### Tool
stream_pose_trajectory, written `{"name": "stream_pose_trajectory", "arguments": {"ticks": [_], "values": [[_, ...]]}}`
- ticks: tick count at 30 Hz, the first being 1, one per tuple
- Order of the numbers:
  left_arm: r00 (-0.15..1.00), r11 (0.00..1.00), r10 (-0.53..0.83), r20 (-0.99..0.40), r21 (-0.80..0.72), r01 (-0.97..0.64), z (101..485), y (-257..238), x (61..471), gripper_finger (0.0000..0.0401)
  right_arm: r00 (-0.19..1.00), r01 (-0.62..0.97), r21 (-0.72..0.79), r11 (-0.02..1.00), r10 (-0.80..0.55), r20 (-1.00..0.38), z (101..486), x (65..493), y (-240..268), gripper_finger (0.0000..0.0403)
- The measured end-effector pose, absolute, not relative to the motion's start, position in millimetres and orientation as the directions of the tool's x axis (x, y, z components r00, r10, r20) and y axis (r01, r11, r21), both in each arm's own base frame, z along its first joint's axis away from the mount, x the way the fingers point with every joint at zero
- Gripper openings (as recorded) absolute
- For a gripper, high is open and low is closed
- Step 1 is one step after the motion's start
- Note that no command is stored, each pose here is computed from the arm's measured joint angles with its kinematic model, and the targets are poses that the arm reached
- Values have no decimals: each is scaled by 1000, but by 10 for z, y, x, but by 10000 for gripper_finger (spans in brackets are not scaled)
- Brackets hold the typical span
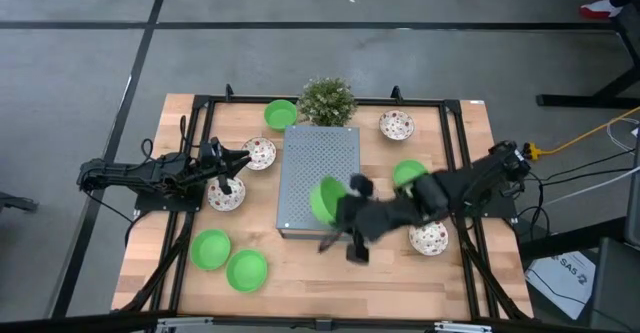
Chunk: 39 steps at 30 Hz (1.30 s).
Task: Pick & Place Mini bowls
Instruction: Put the green bowl on the shelf
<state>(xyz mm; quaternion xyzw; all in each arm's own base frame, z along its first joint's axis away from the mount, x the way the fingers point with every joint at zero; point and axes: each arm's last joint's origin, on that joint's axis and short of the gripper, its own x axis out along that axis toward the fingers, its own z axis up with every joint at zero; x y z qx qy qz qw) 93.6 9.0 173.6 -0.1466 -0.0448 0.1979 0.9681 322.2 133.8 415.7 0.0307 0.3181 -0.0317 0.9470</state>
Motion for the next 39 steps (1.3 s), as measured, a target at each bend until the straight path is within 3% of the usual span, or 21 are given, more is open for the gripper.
{"name": "stream_pose_trajectory", "arguments": {"ticks": [10, 16, 21, 32, 39], "values": [[918, 879, 396, 28, -301, -370, 1735, 90, 936, 107, 789, 36, -242, 970, -176, -588, 4247, 3429, 573, 12], [918, 879, 396, 29, -302, -370, 1736, 90, 936, 107, 762, -63, -260, 964, -121, -636, 4175, 3489, 254, 13], [918, 879, 396, 28, -301, -370, 1736, 90, 936, 107, 664, -115, -285, 952, -140, -734, 3965, 3469, 42, 13], [918, 879, 397, 28, -301, -371, 1735, 90, 936, 107, 560, -216, -316, 924, -148, -815, 3489, 3509, -156, 13], [918, 879, 396, 29, -302, -370, 1736, 90, 936, 107, 600, -187, -342, 921, -169, -782, 3266, 3598, -250, 13]]}}
